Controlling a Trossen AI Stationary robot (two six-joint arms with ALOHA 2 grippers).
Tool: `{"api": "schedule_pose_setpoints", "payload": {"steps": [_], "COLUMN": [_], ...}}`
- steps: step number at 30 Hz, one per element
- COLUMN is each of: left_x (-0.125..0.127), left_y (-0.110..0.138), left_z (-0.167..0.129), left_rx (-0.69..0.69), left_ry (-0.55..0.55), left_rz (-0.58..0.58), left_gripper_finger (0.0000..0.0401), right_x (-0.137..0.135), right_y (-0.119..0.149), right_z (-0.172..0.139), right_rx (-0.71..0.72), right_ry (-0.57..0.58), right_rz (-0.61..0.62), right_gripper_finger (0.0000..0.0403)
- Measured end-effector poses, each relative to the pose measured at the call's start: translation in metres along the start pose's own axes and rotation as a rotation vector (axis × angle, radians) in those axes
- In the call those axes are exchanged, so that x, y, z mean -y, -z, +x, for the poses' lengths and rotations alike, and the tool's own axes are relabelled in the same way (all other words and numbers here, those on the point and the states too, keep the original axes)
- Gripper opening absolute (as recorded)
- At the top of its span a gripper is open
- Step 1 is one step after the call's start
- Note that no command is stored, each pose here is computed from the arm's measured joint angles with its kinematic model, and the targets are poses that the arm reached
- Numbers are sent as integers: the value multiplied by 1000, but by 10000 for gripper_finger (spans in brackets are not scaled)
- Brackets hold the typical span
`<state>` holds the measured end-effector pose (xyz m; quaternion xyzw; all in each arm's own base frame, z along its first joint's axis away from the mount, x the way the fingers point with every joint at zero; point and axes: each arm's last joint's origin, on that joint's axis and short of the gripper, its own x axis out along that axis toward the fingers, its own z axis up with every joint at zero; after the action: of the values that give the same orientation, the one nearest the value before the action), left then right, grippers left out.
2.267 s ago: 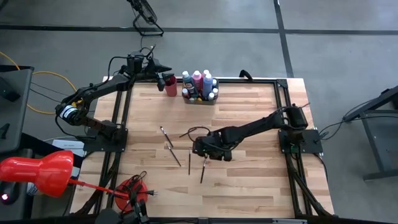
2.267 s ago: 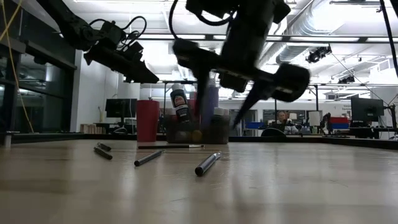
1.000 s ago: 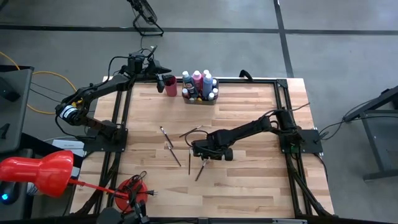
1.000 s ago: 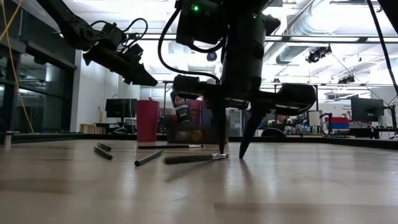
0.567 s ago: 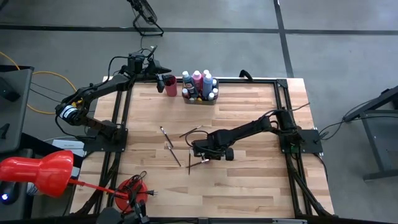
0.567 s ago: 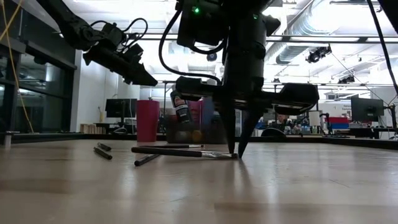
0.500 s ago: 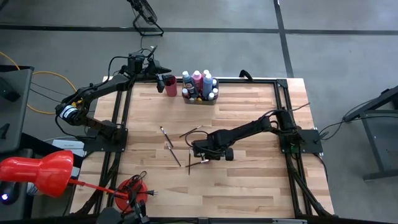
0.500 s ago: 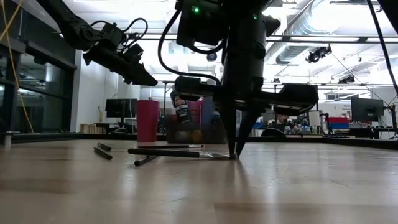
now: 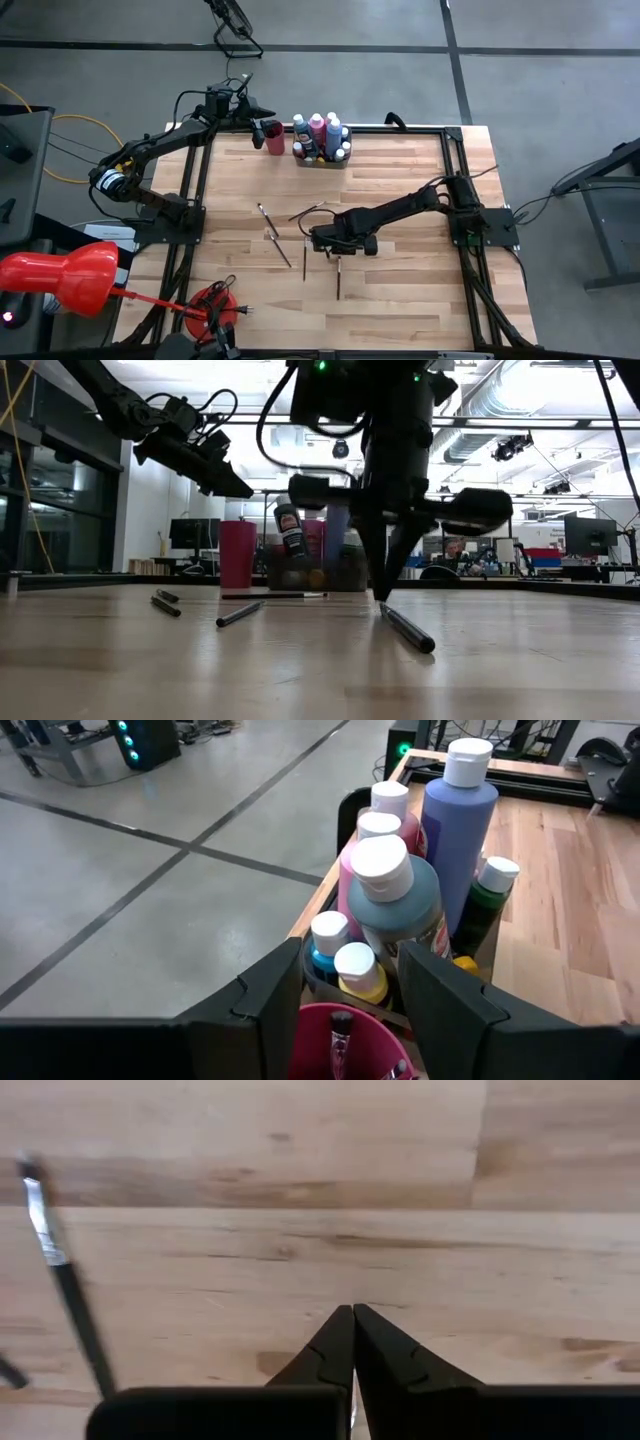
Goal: Pick & Place Paint Supplies
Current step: Put the black paint brush into the pink cup
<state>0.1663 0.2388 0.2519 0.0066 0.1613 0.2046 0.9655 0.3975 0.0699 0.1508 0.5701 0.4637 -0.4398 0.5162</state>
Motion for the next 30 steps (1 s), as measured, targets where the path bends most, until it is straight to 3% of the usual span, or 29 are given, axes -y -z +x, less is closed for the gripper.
{"api": "schedule_pose_setpoints", "payload": {"steps": [8,15,26,30], "left_x": [1,1,2,2], "left_y": [0,0,2,2], "left_z": [0,0,0,0], "left_rx": [12,11,-6,-6], "left_ry": [40,43,47,47], "left_rz": [-1,-6,-19,-18], "left_gripper_finger": [164,164,164,164], "right_x": [1,-2,1,2], "right_y": [-1,8,20,22], "right_z": [-26,-30,-29,-27], "right_rx": [52,-55,-19,3], "right_ry": [-50,-94,-96,-91], "right_rz": [-24,-12,7,5], "right_gripper_finger": [3,16,174,203]}}
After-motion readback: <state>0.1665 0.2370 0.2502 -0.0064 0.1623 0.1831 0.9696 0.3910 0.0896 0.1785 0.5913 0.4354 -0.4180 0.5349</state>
